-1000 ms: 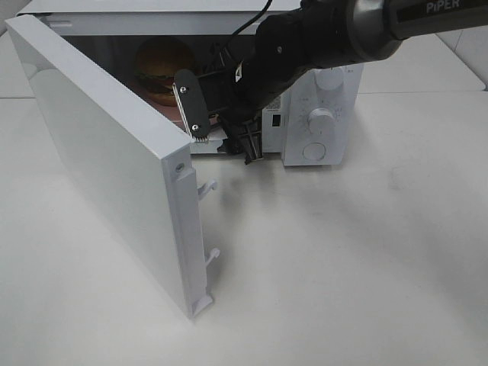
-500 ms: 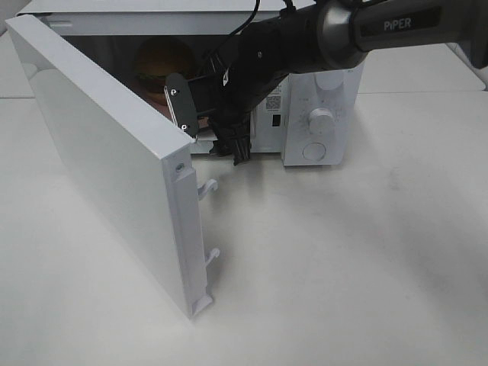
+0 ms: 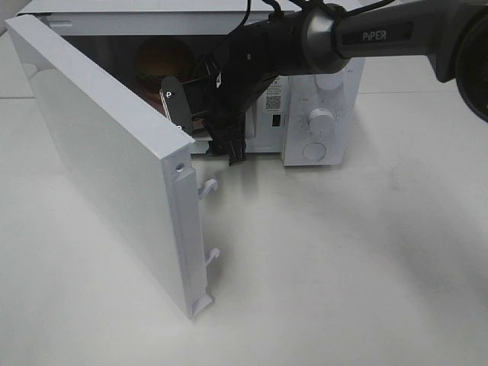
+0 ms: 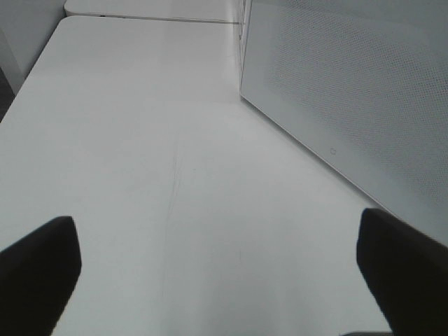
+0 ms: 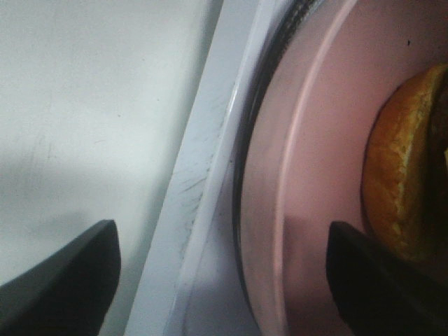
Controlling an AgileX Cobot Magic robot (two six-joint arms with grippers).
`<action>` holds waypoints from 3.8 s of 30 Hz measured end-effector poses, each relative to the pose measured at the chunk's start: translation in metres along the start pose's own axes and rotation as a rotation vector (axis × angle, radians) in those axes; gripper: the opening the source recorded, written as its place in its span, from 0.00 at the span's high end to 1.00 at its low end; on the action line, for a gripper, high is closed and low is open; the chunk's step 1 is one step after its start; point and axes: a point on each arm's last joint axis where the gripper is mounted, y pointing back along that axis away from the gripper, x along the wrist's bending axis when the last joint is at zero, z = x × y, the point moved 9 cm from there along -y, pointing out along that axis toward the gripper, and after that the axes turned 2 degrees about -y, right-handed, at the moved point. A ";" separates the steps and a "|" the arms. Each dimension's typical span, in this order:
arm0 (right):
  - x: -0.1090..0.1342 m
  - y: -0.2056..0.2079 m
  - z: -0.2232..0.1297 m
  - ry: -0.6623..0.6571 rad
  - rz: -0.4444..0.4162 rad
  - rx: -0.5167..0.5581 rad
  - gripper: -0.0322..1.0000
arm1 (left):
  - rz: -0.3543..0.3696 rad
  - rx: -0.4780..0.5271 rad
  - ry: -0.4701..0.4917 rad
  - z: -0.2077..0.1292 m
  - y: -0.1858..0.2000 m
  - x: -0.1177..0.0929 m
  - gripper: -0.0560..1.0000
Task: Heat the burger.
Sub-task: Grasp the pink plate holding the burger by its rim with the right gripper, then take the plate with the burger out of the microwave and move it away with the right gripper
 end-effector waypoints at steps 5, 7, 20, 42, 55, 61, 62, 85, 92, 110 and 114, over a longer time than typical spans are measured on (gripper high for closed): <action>0.003 -0.006 -0.003 -0.011 0.011 0.003 0.26 | 0.000 0.000 0.000 0.000 0.000 0.000 0.01; 0.005 -0.008 -0.005 -0.021 0.018 0.003 0.32 | 0.000 0.000 0.000 0.000 0.000 0.000 0.01; -0.003 -0.010 -0.008 -0.037 -0.005 -0.006 0.88 | 0.000 0.000 0.000 0.000 0.000 0.000 0.01; 0.005 0.014 -0.006 0.030 0.086 -0.007 0.88 | 0.000 0.000 0.000 0.000 0.000 0.000 0.01; 0.027 0.042 -0.003 0.112 0.134 -0.040 0.88 | 0.000 0.000 0.000 0.000 0.000 0.000 0.01; 0.031 0.058 0.002 0.130 0.137 -0.060 0.88 | 0.000 0.000 0.000 0.000 0.000 0.000 0.01; 0.031 0.058 0.002 0.130 0.137 -0.060 0.88 | 0.000 0.000 0.000 0.000 0.000 0.000 0.01; 0.047 0.092 0.002 0.165 0.160 -0.082 0.88 | 0.000 0.000 0.000 0.000 0.000 0.000 0.01; 0.062 0.107 -0.002 0.169 0.181 -0.079 0.88 | 0.000 0.000 0.000 0.000 0.000 0.000 0.01; 0.095 0.135 -0.014 0.201 0.147 -0.072 0.88 | 0.000 0.000 0.000 0.000 0.000 0.000 0.01; 0.100 0.140 -0.017 0.203 0.129 -0.069 0.88 | 0.000 0.000 0.000 0.000 0.000 0.000 0.01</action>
